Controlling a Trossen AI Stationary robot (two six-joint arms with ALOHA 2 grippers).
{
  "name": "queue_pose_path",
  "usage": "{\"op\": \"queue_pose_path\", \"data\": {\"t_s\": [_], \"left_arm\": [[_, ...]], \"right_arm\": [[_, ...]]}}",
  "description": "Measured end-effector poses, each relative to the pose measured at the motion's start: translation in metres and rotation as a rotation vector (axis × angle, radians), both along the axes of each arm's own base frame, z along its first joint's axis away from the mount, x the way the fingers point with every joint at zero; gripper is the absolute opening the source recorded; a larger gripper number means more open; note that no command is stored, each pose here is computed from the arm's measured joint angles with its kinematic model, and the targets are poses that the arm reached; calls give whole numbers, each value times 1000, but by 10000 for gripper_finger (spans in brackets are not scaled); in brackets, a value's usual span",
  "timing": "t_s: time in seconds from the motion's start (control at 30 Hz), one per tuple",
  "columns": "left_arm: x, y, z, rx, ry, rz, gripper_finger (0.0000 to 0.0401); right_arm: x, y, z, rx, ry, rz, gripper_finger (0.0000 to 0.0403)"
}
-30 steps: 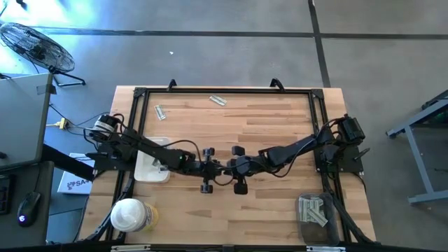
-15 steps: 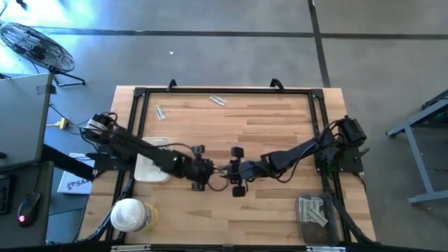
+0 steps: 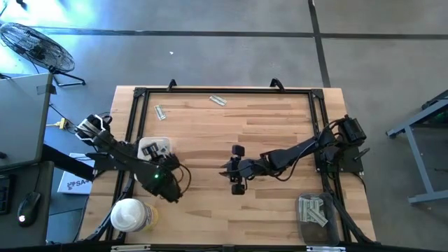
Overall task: Pick & Place First Aid Supplies
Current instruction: Put the blue alcohol pad into the white bin
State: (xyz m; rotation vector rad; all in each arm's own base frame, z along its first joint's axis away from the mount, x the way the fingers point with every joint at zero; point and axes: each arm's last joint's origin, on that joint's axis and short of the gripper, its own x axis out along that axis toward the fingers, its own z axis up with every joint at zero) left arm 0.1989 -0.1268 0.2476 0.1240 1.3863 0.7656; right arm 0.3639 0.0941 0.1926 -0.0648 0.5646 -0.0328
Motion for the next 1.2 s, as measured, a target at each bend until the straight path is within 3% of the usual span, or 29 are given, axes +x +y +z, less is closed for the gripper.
{"op": "queue_pose_path", "data": {"t_s": [0.23, 0.4, 0.97, 1.2], "left_arm": [[-4, 31, -43, 3, 105, 156, 0], [-6, 57, -57, 21, 173, 257, 0], [6, 75, -71, -42, 115, 252, 4], [10, 73, -74, -97, 99, 232, 59]], "right_arm": [[0, 0, 0, 3, -1, -5, 124], [0, 0, 0, -8, -1, 5, 124], [0, 1, 0, 22, 3, 38, 124], [0, 2, 0, 42, 5, 39, 124]]}}
